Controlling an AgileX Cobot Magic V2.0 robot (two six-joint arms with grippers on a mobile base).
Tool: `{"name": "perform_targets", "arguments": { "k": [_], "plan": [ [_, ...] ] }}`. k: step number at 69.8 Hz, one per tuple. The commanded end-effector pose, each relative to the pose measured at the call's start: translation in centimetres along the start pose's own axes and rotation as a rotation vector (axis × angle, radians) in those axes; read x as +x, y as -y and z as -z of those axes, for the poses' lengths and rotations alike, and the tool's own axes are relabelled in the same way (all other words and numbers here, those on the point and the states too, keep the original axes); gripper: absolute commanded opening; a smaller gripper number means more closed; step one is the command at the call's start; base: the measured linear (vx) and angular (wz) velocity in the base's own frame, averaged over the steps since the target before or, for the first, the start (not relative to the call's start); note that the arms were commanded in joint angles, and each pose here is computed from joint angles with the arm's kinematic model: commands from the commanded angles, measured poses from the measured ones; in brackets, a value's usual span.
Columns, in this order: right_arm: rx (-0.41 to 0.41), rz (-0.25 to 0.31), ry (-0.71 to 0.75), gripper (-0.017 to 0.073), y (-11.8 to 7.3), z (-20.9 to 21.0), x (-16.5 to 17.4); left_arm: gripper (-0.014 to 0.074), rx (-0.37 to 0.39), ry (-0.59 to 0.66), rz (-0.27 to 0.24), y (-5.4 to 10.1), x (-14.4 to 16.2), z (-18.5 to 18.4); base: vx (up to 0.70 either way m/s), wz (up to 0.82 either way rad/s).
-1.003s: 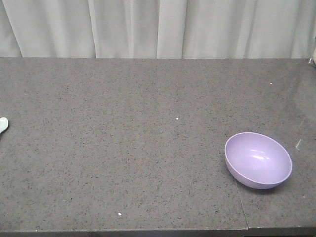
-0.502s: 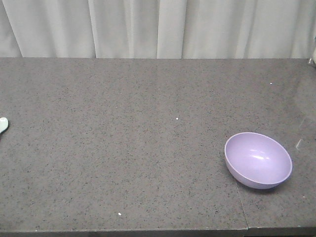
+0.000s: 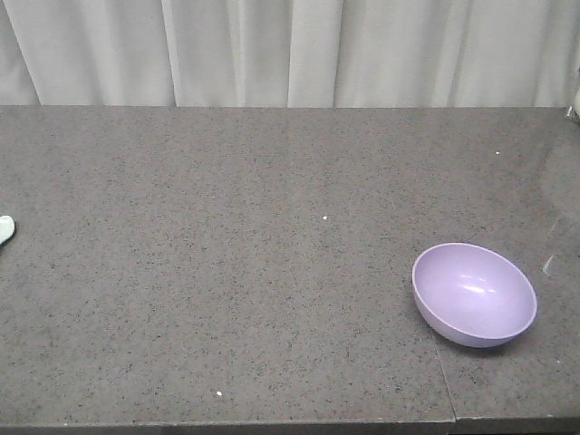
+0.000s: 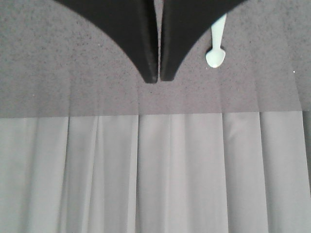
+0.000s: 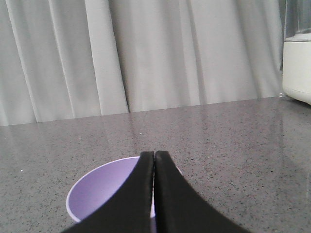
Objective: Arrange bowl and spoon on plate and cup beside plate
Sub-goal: 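Lower both grippers above the white spoon and the lilac bowl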
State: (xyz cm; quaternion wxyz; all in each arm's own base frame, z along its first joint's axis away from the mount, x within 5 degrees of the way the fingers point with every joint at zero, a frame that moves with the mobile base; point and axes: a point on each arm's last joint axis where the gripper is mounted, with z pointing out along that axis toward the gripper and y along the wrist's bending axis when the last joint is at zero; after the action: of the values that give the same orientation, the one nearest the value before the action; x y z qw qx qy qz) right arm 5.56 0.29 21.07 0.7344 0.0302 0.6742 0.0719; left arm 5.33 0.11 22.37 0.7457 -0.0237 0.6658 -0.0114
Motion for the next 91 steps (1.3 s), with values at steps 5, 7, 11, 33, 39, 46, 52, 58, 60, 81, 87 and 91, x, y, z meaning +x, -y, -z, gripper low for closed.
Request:
{"name": "perform_targets", "arguments": {
  "k": [5,7,11,33,39,46,52,58,60,81,87,91],
  "plan": [
    [0.0,0.01,0.036,-0.001,-0.7,-0.4,-4.9,-0.0006,0.009,0.034,0.011,0.3,-5.4,-0.6,0.0,0.0],
    [0.005,0.015,0.016,-0.001,-0.7,-0.6,-5.6,-0.0006,0.007,0.008,0.011,0.3,-6.1,-0.9,0.0,0.0],
    [0.021,0.033,-0.043,-0.001,-0.9,-1.2,-7.2,-0.0006,0.001,-0.059,0.01,0.4,-7.6,-1.8,0.0,0.0],
    [0.15,0.079,-0.512,-0.001,-1.2,-6.6,-14.3,-0.0006,-0.031,-0.483,0.003,0.8,-15.1,-9.5,0.0,0.0],
    [0.184,0.084,-0.64,-0.001,-1.2,-8.5,-15.5,-0.0006,-0.038,-0.589,-0.005,0.8,-16.2,-11.7,0.0,0.0],
    [0.214,0.099,-0.726,-0.001,-1.2,-10.5,-16.8,-0.0006,-0.046,-0.707,-0.003,0.8,-16.6,-13.9,0.0,0.0],
    [0.219,0.099,-0.76,-0.001,-1.2,-12.1,-17.0,-0.0006,-0.052,-0.8,-0.003,0.8,-16.1,-15.3,0.0,0.0],
    [0.22,0.1,-0.786,-0.001,-1.1,-13.1,-16.5,-0.0006,-0.054,-0.841,-0.003,0.8,-15.5,-16.3,0.0,0.0],
    [0.221,0.099,-0.796,-0.001,-1.1,-13.3,-16.3,-0.0006,-0.055,-0.851,-0.003,0.8,-15.3,-16.5,0.0,0.0],
    [0.224,0.1,-0.828,0.0066,-1.0,-13.9,-15.8,0.0018,-0.057,-0.883,-0.003,0.8,-14.6,-17.2,0.0,0.0],
    [0.224,0.1,-0.829,0.0149,-1.0,-13.9,-15.7,0.0069,-0.057,-0.884,-0.003,0.8,-14.6,-17.2,0.0,0.0],
    [0.224,0.1,-0.829,0.0212,-1.0,-13.9,-15.7,0.013,-0.057,-0.886,-0.003,0.8,-14.6,-17.2,0.0,0.0]
  ]
}}
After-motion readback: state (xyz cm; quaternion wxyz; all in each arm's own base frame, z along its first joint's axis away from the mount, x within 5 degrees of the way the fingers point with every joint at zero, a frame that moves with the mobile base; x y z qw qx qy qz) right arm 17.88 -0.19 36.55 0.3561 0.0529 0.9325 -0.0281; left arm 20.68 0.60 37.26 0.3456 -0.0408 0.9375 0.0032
